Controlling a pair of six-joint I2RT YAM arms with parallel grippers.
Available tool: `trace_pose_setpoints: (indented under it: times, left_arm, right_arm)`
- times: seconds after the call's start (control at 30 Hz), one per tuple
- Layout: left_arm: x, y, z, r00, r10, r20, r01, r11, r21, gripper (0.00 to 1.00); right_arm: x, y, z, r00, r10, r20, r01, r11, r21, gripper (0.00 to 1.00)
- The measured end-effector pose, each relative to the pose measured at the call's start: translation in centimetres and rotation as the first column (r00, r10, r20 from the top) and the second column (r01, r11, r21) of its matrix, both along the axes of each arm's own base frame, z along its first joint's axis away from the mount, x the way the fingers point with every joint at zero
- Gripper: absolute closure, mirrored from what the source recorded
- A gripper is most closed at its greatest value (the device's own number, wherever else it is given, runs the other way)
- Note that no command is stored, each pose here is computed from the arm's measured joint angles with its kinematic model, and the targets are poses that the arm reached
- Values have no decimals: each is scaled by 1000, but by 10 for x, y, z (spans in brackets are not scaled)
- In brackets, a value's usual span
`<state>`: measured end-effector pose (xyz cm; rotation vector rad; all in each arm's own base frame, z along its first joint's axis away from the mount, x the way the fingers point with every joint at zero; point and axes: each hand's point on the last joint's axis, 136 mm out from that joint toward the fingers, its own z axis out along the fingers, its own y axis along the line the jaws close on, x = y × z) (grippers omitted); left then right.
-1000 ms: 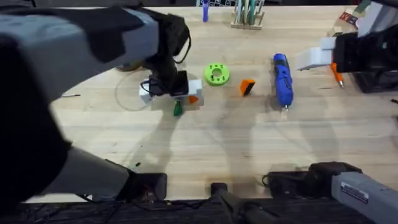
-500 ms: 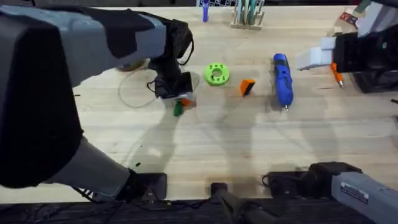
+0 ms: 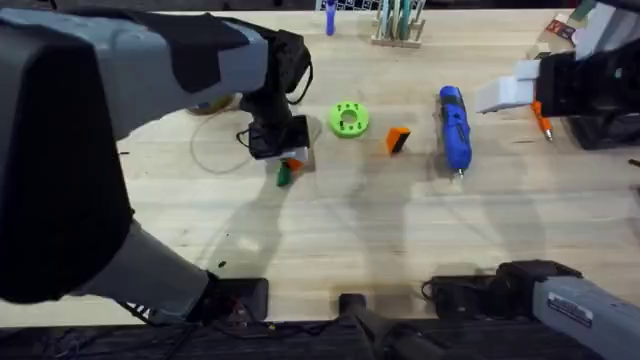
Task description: Pick up the gripper from the table and insert it into the empty holder that is missing its gripper. Then pick up a screw, insert it into the mounting hole, and use the screwdriver to tighten it. Finally, clean up the table by picking up the vegetable and placing it into the bucket.
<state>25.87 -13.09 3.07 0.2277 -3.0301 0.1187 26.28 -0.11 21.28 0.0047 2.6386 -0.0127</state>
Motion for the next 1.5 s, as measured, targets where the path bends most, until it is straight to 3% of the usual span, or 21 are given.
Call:
trace_pose_setpoints:
  times: [0.13, 0.17, 0.23, 0.57, 0.83, 0.87, 1.03, 1.07, 1.3, 1.5]
  left_arm:
    - [3, 7, 1, 1000, -3, 23, 2, 999, 41, 996]
    - [8, 14, 9, 998, -10, 65, 6, 998, 70, 996]
    - [12, 16, 19, 994, -22, 107, 14, 997, 72, 996]
    - [34, 13, 96, 932, -73, 356, 70, 997, 21, 996]
    - [33, 14, 109, 916, -75, 395, 77, 997, 11, 996]
    - [33, 14, 109, 915, -83, 395, 84, 996, 15, 891]
    - [33, 14, 109, 915, -82, 396, 83, 996, 16, 106]
    - [33, 14, 110, 915, -81, 396, 81, 997, 15, 39]
    - [38, 12, 126, 895, -74, 440, 83, 997, 0, 15]
    - [39, 12, 166, 830, -98, 550, 127, 992, -16, 15]
  right_arm:
    - [0, 0, 0, 1000, 0, 0, 0, 1000, 0, 10]
    - [0, 0, 0, 1000, 0, 0, 0, 1000, 0, 10]
    - [0, 0, 0, 1000, 0, 0, 0, 1000, 0, 10]
    - [0, 0, 0, 1000, 0, 0, 0, 1000, 0, 10]
    - [0, 0, 0, 1000, 0, 0, 0, 1000, 0, 10]
    - [0, 0, 0, 1000, 0, 0, 0, 1000, 0, 8]
    - [0, 0, 0, 1000, 0, 0, 0, 1000, 0, 10]
    - [0, 0, 0, 1000, 0, 0, 0, 1000, 0, 10]
    - [0, 0, 0, 1000, 0, 0, 0, 1000, 0, 10]
    - [0, 0, 0, 1000, 0, 0, 0, 1000, 0, 10]
